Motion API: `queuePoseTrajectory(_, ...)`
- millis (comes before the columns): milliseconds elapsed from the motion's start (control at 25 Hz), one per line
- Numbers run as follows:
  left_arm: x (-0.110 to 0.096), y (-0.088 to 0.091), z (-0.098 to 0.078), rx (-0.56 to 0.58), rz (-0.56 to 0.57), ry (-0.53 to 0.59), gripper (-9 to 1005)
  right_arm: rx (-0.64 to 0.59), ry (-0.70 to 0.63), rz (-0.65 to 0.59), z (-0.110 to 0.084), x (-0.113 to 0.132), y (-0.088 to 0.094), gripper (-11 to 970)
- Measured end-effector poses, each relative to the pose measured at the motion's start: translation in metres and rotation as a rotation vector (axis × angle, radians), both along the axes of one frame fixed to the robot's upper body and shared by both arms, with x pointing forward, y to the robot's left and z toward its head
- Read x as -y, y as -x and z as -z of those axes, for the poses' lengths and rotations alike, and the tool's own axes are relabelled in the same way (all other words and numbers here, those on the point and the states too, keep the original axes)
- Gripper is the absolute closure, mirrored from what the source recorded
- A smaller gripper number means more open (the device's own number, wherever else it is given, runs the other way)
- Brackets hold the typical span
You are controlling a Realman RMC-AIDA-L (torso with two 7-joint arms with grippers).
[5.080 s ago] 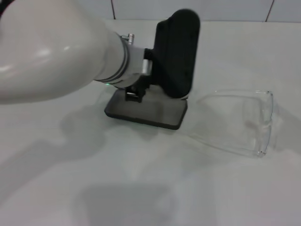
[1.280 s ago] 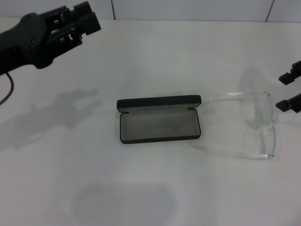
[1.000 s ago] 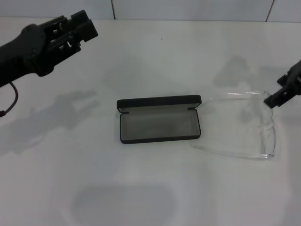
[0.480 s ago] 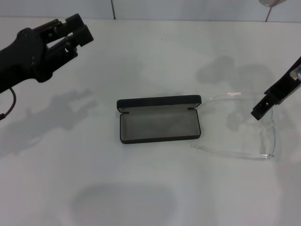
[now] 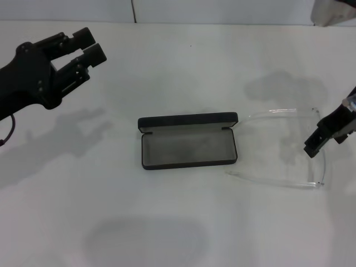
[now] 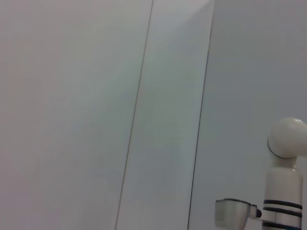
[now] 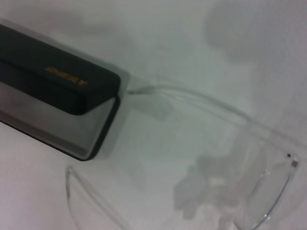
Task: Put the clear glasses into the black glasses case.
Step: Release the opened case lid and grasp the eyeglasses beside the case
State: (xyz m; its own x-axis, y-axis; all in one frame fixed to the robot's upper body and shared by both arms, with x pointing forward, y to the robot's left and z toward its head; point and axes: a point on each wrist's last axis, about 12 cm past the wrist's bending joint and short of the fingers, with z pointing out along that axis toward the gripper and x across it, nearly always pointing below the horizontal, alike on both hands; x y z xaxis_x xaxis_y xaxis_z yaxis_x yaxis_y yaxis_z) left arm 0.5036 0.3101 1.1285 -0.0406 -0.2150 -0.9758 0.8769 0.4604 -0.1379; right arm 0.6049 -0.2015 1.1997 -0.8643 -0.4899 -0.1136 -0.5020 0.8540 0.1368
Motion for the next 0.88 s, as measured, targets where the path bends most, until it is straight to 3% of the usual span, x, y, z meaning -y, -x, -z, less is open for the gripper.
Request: queuePoseTrajectory(880, 0.008, -0.004, 0.0, 0.006, 0.021, 0.004, 597, 0.03, -0.017, 0.041, 0.031, 0.017, -0.005, 230)
